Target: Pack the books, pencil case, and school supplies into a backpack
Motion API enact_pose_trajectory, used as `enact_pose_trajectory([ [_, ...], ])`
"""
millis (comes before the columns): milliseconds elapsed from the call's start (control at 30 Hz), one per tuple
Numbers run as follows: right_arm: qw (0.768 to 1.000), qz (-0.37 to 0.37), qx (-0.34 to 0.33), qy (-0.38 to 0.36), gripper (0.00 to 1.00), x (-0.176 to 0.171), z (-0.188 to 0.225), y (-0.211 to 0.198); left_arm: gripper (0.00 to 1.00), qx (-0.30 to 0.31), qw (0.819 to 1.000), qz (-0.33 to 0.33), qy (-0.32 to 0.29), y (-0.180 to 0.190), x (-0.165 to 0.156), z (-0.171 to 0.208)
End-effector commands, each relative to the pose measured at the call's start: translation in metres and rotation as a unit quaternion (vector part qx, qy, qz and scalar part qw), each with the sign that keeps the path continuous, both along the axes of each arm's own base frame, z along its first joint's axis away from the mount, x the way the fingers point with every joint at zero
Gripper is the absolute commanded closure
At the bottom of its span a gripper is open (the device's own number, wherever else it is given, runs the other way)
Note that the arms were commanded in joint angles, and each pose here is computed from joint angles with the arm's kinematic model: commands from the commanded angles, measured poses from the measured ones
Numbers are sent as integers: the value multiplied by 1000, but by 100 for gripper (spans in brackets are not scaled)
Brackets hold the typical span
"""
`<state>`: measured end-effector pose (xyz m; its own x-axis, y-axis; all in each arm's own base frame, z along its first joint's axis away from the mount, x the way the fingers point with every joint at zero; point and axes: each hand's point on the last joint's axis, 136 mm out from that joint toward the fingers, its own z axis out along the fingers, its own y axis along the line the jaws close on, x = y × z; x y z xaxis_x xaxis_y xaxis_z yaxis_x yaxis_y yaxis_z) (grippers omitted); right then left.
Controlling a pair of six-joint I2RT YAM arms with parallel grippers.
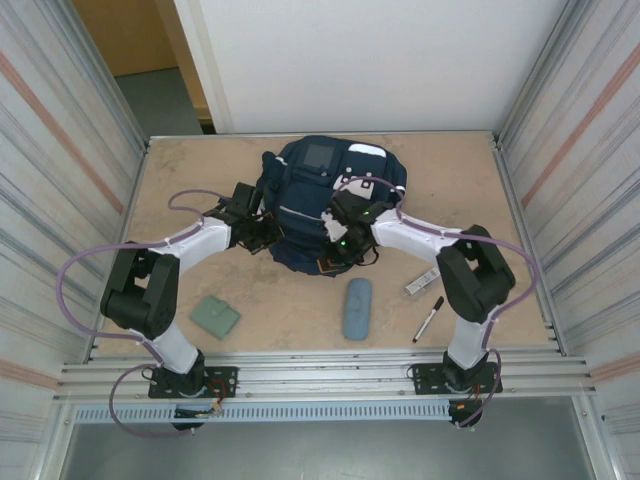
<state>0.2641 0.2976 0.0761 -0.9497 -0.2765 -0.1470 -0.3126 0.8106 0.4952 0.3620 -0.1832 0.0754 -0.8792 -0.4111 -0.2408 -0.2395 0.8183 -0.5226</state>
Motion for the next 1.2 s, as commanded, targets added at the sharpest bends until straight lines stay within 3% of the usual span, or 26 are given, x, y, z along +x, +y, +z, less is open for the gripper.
enact_pose_trajectory([
  [0, 997, -42, -49, 31, 100, -16, 1, -50, 100, 41, 998, 39, -28, 39, 11, 3],
  [200, 990, -86, -108, 12, 100, -2, -12, -108, 100, 51, 996, 62, -39, 72, 11, 8],
  [333, 984, -98, -146, -29, 100, 14, -15, -123, 100, 56, 994, 69, -68, 93, 33, 25],
  [433, 985, -100, -131, -52, 100, 23, -7, -109, 100, 82, 993, 59, -65, 105, 50, 34],
  [567, 987, -20, -116, -108, 100, 20, 9, -61, 100, 103, 992, 22, -73, 105, 74, 43],
  [667, 987, 2, -114, -114, 100, 21, 11, -41, 87, 97, 993, 21, -61, 102, 71, 47],
  [767, 987, 12, -118, -106, 100, 20, 8, -36, 62, 94, 992, 79, -15, 109, 42, 38],
  [800, 988, 15, -117, -101, 100, 19, 7, -35, 58, 84, 993, 88, -3, 105, 30, 34],
  [967, 992, 29, -78, -90, 100, 9, 13, -16, 50, 65, 994, 83, -6, 65, -12, 30],
  [1167, 992, 57, -61, -97, 100, 1, 21, 5, 46, 58, 994, 81, -34, 36, -21, 36],
])
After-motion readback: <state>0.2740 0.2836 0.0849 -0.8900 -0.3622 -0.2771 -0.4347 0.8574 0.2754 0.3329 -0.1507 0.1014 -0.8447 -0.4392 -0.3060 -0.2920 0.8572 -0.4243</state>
